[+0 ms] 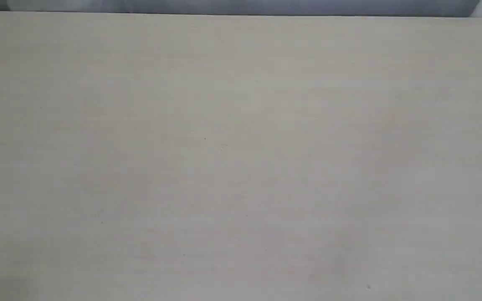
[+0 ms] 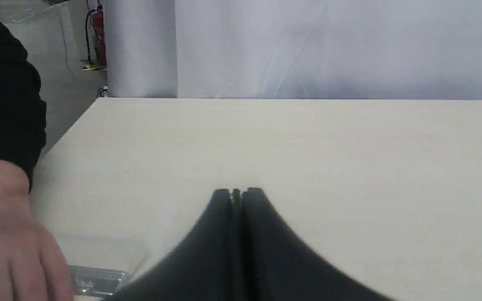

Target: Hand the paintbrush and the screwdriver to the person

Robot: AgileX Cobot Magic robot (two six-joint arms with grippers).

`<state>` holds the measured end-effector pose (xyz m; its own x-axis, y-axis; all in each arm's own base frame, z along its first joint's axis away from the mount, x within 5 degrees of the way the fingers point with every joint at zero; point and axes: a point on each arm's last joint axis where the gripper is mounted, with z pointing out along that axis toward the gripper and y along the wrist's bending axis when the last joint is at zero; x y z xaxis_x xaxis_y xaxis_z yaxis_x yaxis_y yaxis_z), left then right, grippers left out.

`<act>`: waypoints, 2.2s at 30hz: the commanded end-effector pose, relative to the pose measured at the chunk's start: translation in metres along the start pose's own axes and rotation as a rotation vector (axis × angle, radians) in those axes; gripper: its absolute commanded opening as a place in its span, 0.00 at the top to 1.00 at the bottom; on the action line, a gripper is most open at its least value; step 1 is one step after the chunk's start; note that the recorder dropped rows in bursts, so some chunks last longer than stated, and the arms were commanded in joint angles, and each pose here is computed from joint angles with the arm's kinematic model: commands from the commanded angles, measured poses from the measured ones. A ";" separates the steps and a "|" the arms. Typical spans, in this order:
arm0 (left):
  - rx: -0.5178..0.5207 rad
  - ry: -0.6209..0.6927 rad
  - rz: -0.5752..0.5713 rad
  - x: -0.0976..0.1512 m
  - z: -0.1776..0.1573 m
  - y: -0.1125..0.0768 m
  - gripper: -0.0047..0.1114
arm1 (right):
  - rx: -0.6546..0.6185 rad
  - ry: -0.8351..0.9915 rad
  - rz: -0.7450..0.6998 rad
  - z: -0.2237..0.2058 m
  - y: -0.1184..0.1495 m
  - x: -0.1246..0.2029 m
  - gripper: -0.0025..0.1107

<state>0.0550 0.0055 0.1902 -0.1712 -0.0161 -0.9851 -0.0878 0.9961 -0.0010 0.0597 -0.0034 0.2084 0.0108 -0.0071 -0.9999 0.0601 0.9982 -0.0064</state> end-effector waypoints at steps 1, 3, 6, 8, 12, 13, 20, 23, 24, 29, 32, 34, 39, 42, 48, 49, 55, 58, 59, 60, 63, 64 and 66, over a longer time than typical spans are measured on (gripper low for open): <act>0.007 -0.013 -0.002 -0.001 0.000 0.000 0.96 | 0.008 -0.014 -0.015 0.000 -0.001 0.000 0.94; 0.007 -0.013 -0.002 -0.001 0.000 0.000 0.96 | 0.010 -0.012 -0.023 0.000 -0.001 0.000 0.94; 0.007 -0.013 -0.002 -0.001 0.000 0.000 0.96 | 0.010 -0.012 -0.018 0.000 -0.001 0.000 0.94; 0.007 -0.013 -0.002 -0.001 0.000 0.000 0.96 | 0.010 -0.012 -0.020 0.000 -0.001 0.000 0.94; 0.007 -0.013 -0.002 -0.001 0.000 0.000 0.96 | 0.008 -0.006 -0.021 0.000 -0.001 0.000 0.94; 0.007 -0.013 -0.002 -0.001 0.000 0.000 0.96 | 0.008 -0.006 -0.021 0.000 -0.001 0.000 0.94; 0.007 -0.013 -0.002 -0.001 0.000 0.000 0.96 | 0.008 -0.011 -0.024 0.000 -0.001 0.000 0.94; 0.007 -0.013 -0.002 -0.001 0.000 0.000 0.96 | 0.008 -0.011 -0.024 0.000 -0.001 0.000 0.94; 0.007 -0.013 -0.002 -0.001 0.000 0.000 0.96 | 0.008 -0.011 -0.024 0.000 -0.001 0.000 0.94; 0.007 -0.011 -0.005 0.000 0.000 0.000 0.96 | 0.008 -0.011 -0.024 0.000 -0.001 0.000 0.94; 0.007 -0.011 -0.005 0.000 0.000 0.000 0.96 | 0.009 -0.011 -0.035 0.000 -0.001 0.000 0.94; 0.007 -0.011 -0.005 0.000 0.000 0.000 0.96 | 0.009 -0.011 -0.039 0.000 -0.001 0.000 0.94; 0.007 -0.011 -0.005 0.000 0.000 0.000 0.96 | 0.009 -0.007 -0.032 0.000 -0.001 0.000 0.94; 0.007 -0.011 -0.005 0.000 0.000 0.000 0.96 | 0.009 -0.005 -0.017 0.000 -0.001 0.000 0.94; 0.007 -0.011 -0.005 0.000 0.000 0.000 0.96 | 0.009 -0.005 -0.017 0.000 -0.001 0.000 0.94; 0.007 -0.011 -0.005 0.000 0.000 0.000 0.96 | 0.009 -0.005 -0.017 0.000 -0.001 0.000 0.94; 0.007 -0.011 -0.005 0.000 0.000 0.000 0.96 | 0.009 -0.005 -0.017 0.000 -0.001 0.000 0.94; 0.007 -0.014 -0.002 -0.001 0.000 0.000 0.96 | 0.009 -0.005 -0.017 0.000 -0.001 0.000 0.94; 0.007 -0.012 -0.003 0.000 0.000 0.000 0.96 | 0.009 -0.005 -0.017 0.000 -0.001 0.000 0.94; 0.007 -0.012 -0.003 0.000 0.000 0.000 0.96 | 0.009 -0.005 -0.017 0.000 -0.001 0.000 0.94; 0.007 -0.012 -0.003 0.000 0.000 0.000 0.96 | 0.009 -0.005 -0.017 0.000 -0.001 0.000 0.94; 0.007 -0.012 -0.003 0.000 0.000 0.000 0.96 | 0.009 -0.005 -0.017 0.000 -0.001 0.000 0.94; 0.007 -0.012 -0.003 0.000 0.000 0.000 0.96 | 0.009 -0.005 -0.017 0.000 -0.001 0.000 0.94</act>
<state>0.0550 0.0055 0.1902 -0.1712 -0.0161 -0.9851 -0.0878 0.9961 -0.0010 0.0596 -0.0041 0.2084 0.0094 -0.0217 -0.9997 0.0674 0.9975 -0.0211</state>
